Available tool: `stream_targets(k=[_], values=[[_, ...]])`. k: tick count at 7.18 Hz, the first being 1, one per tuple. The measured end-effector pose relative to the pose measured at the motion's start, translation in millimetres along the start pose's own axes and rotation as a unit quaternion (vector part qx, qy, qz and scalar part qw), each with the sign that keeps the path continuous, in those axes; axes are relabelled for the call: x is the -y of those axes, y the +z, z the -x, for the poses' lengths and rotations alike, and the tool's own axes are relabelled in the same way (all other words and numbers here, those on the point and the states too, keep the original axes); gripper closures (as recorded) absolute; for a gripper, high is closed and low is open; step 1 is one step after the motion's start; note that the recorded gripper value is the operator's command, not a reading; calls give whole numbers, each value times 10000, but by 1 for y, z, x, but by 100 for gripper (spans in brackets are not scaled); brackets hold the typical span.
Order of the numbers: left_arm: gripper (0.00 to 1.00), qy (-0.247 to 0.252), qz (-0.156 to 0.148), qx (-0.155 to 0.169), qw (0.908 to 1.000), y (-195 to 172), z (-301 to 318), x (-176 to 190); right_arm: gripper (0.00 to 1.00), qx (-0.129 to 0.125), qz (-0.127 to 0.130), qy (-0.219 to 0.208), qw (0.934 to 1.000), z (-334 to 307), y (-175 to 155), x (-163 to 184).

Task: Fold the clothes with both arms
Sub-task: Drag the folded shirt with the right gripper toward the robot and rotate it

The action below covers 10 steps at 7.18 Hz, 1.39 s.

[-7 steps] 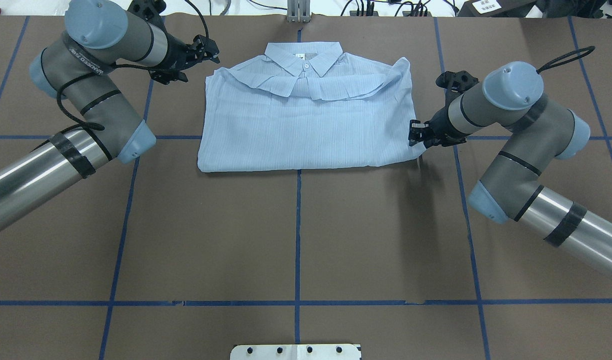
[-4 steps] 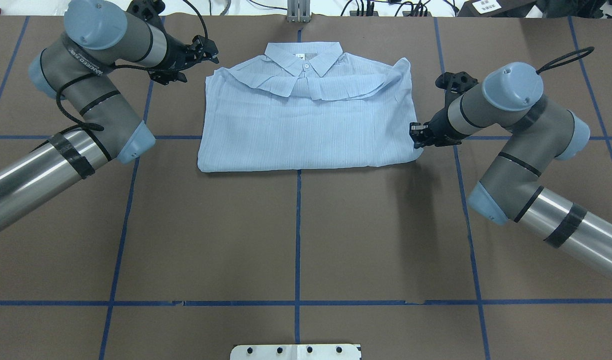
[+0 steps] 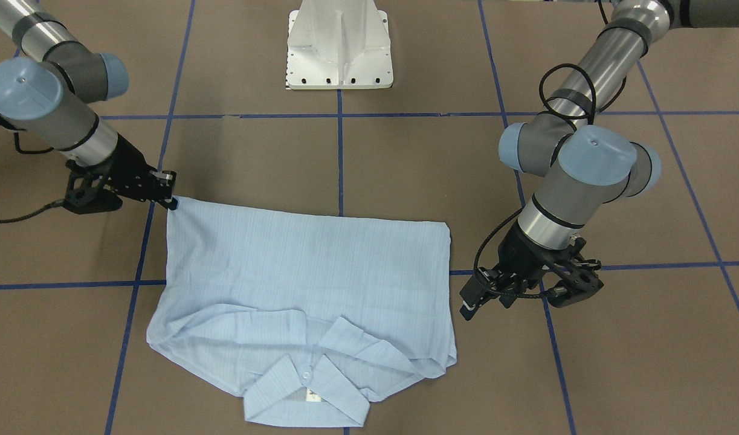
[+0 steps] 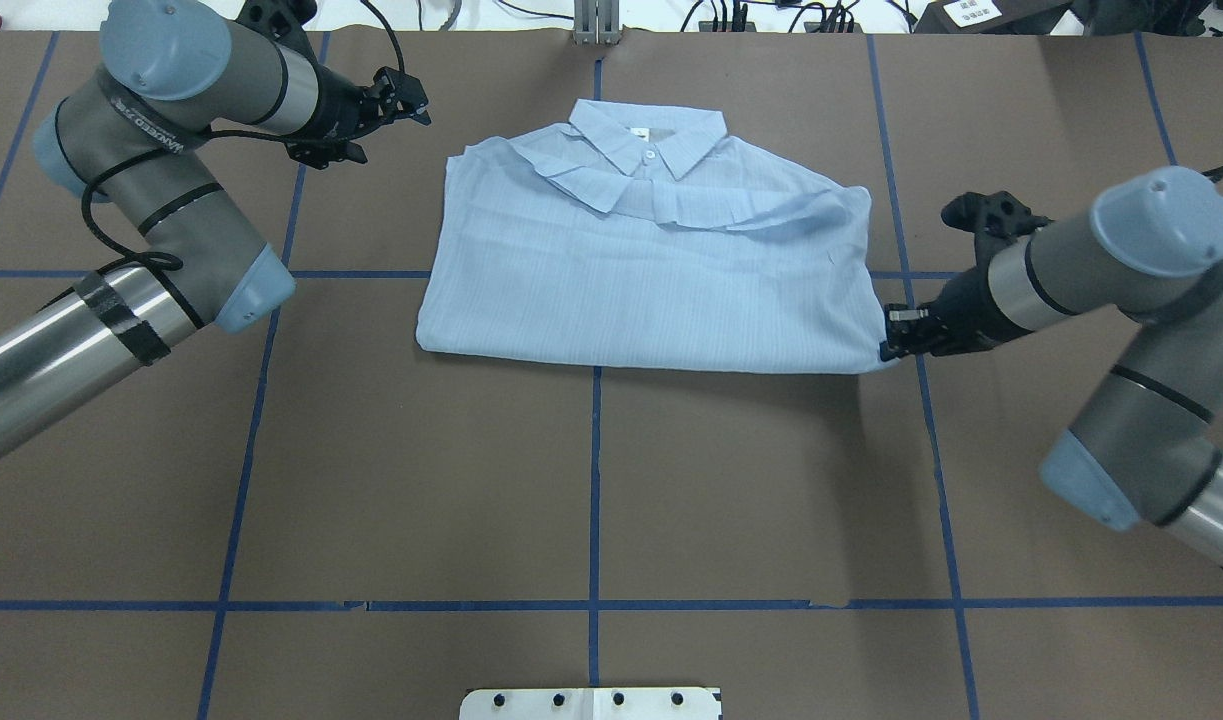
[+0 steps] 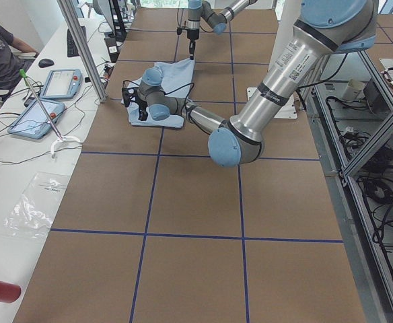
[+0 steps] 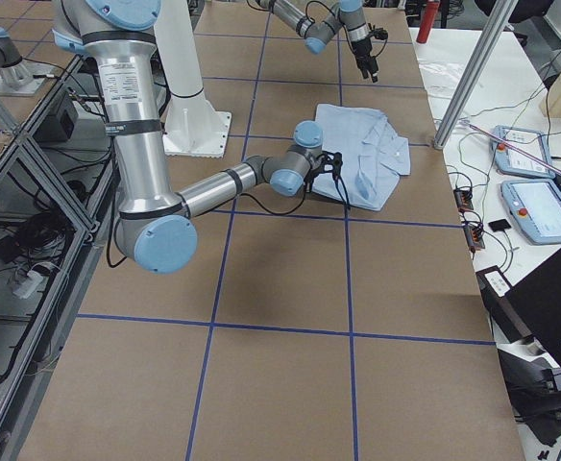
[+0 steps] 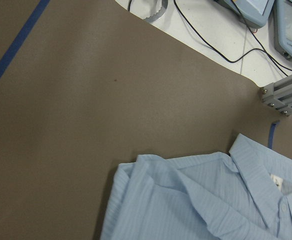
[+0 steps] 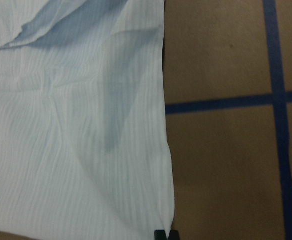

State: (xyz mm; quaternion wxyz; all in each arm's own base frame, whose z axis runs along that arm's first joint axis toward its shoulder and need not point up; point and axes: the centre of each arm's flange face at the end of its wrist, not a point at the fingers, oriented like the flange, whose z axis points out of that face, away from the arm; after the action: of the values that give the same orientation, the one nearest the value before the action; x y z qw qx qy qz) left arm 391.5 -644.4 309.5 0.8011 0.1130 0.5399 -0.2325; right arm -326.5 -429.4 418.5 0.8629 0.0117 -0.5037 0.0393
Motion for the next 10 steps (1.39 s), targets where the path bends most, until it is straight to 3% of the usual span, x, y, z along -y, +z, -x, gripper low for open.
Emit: stream_targets(k=[2,3,5,6,7,8,9,10], values=[[1,7,-13,-54,10000,-14,12,-6,100,56,480,-287,9984,-10,-25,-86],[1,2,-18,-64,10000,-20,21,-9,100,99,875,-499,9949,-1,-30,-135],[1,-80,-25,-106,9999,-32,31,-15,100,257,1859,-951,9776,32,-30,-235],[1,-101,-22,-167,9998,-41,33,-20,1,286,2251,-1177,9668,44,-25,-276],[1,-108,-13,-205,9997,-47,35,-24,0,283,2472,-1336,9593,49,-20,-302],[1,-106,2,-224,9997,-49,35,-28,0,276,2546,-1403,9564,51,-17,-312],[1,-85,39,-256,9996,-50,33,-33,0,283,2464,-1384,9588,52,-16,-308],[1,-41,130,-320,9994,-49,26,-47,0,342,2196,-1308,9662,56,-18,-289]])
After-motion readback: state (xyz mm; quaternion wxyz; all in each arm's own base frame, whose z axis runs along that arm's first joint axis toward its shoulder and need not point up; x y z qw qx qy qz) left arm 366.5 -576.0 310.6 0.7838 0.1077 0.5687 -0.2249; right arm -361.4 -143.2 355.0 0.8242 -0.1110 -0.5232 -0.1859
